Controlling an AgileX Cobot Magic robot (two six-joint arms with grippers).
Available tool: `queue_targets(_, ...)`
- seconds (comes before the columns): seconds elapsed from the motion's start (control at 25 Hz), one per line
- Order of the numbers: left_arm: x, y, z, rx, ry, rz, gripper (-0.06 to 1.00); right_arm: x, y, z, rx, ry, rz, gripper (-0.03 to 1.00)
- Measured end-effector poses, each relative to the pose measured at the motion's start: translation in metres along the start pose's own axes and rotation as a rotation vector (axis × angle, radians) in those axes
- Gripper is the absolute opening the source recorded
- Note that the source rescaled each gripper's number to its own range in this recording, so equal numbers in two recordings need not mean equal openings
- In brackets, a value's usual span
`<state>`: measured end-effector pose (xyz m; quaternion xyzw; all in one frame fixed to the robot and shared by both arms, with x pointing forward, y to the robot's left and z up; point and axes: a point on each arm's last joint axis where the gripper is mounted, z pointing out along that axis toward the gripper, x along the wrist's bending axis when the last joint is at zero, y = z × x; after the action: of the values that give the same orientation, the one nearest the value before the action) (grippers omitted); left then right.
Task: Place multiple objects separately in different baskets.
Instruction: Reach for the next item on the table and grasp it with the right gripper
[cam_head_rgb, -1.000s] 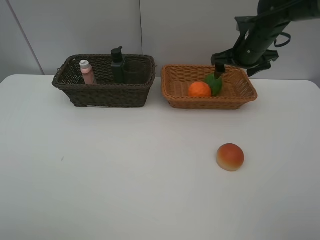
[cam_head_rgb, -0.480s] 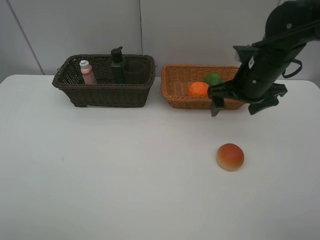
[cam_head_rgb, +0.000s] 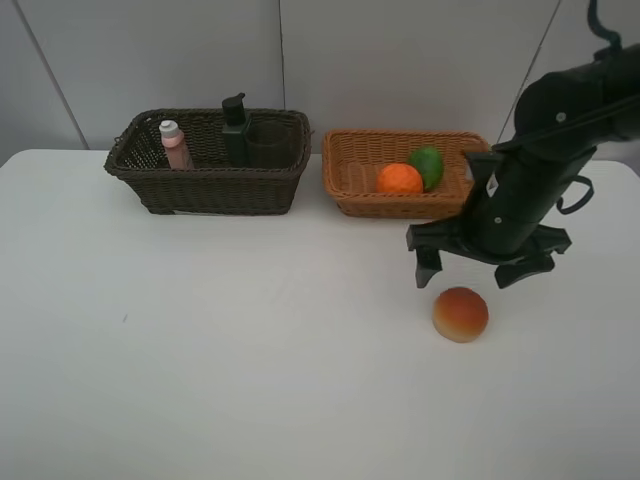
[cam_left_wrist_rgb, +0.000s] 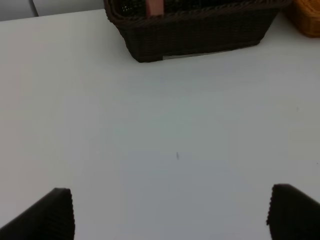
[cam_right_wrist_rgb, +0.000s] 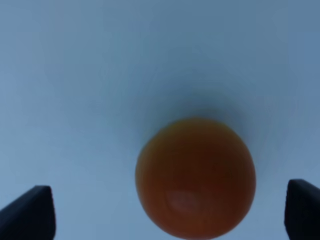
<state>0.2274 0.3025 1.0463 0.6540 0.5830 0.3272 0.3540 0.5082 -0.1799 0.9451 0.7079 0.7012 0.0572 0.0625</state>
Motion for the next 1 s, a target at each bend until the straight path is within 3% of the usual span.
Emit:
queue_targets(0.2,0.000,0.000,0.000,0.000,0.000,0.000,1.00,-0.007,0.001,0.016,0.036,-0.015,0.056,1.00)
queue_targets(1.0,0.000,0.000,0.000,0.000,0.000,0.000,1.00,-0.005,-0.002,0.064,0.130,-0.054,0.052,0.99)
